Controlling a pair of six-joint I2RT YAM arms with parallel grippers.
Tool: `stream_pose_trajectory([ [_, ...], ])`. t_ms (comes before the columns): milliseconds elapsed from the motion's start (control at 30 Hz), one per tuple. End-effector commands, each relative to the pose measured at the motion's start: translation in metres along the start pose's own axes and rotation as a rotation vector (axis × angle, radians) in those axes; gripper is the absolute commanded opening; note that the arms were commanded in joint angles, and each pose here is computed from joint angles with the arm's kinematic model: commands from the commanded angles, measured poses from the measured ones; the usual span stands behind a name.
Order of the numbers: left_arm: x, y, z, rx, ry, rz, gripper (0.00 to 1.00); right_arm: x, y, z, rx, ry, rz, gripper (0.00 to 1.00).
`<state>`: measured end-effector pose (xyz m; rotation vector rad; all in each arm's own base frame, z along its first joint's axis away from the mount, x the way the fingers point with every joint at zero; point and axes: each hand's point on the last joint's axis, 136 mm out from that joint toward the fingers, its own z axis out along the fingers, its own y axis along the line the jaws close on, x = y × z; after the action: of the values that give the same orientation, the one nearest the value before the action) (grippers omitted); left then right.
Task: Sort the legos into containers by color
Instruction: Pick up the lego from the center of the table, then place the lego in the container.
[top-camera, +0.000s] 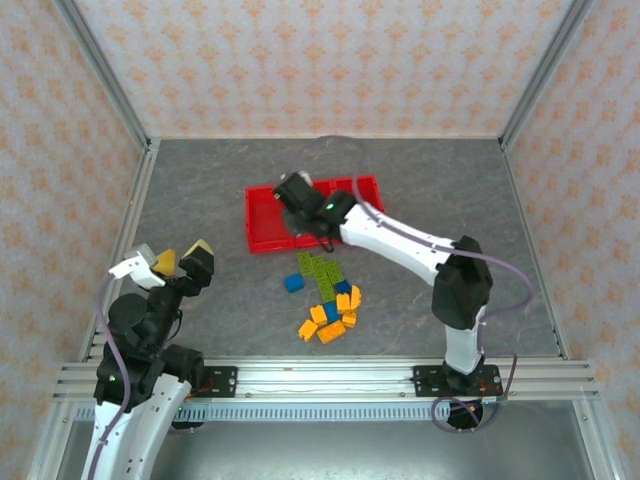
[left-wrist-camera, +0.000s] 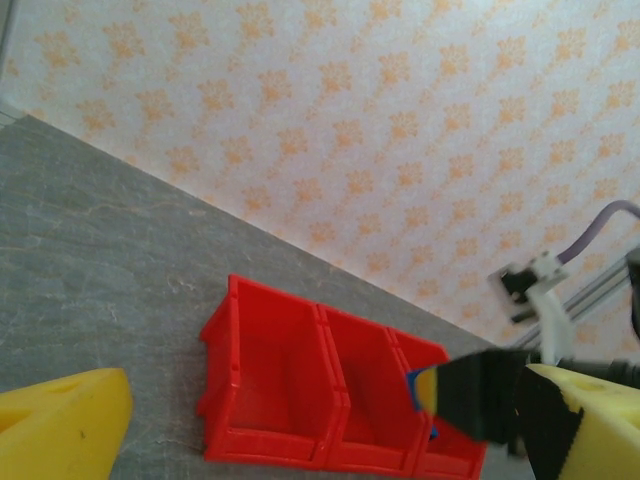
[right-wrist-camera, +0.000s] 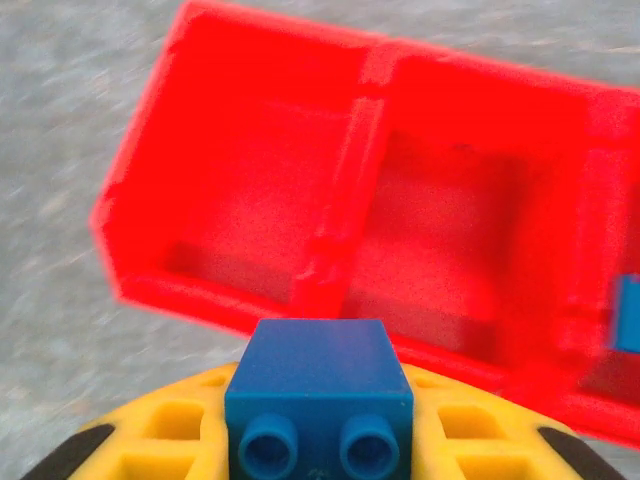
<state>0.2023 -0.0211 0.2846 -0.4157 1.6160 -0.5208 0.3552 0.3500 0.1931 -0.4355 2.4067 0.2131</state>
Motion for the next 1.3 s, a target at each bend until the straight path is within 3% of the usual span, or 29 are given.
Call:
stream_pose_trajectory([
  [0,0.014,-0.017,0.013,0.098,0.073,0.021,0.99,-0.005,-0.056,0.009,0.108,-0.005,0.019,0.26],
  [200,0.052,-0.024,0.037,0.137,0.275,0.044,0.99,-0.006,-0.132,0.035,0.164,0.011,0.121,0.26],
  [467,0.071,-0.024,0.047,0.145,0.371,0.046,0.99,-0.006,-0.16,0.065,0.159,0.037,0.148,0.3],
  [600,0.069,-0.028,0.045,0.167,0.362,0.047,0.99,-0.003,-0.165,0.075,0.156,0.054,0.16,0.41],
  [733,0.077,-0.04,0.043,0.241,0.402,0.053,0.99,-0.005,-0.166,0.074,0.153,0.048,0.167,0.63],
  [833,0.086,-0.039,0.046,0.236,0.441,0.059,0.99,-0.007,-0.159,0.064,0.111,0.039,0.161,0.76],
  [967,0.1,-0.037,0.054,0.241,0.486,0.061,0.99,-0.006,-0.155,0.037,0.085,0.003,0.168,0.84],
  [1100,0.126,-0.036,0.063,0.263,0.603,0.074,0.99,-0.002,-0.165,-0.005,0.105,-0.106,0.208,1.0],
  [1267,0.128,-0.025,0.074,0.227,0.593,0.184,0.99,0.013,-0.173,-0.053,0.09,-0.204,0.226,1.0],
])
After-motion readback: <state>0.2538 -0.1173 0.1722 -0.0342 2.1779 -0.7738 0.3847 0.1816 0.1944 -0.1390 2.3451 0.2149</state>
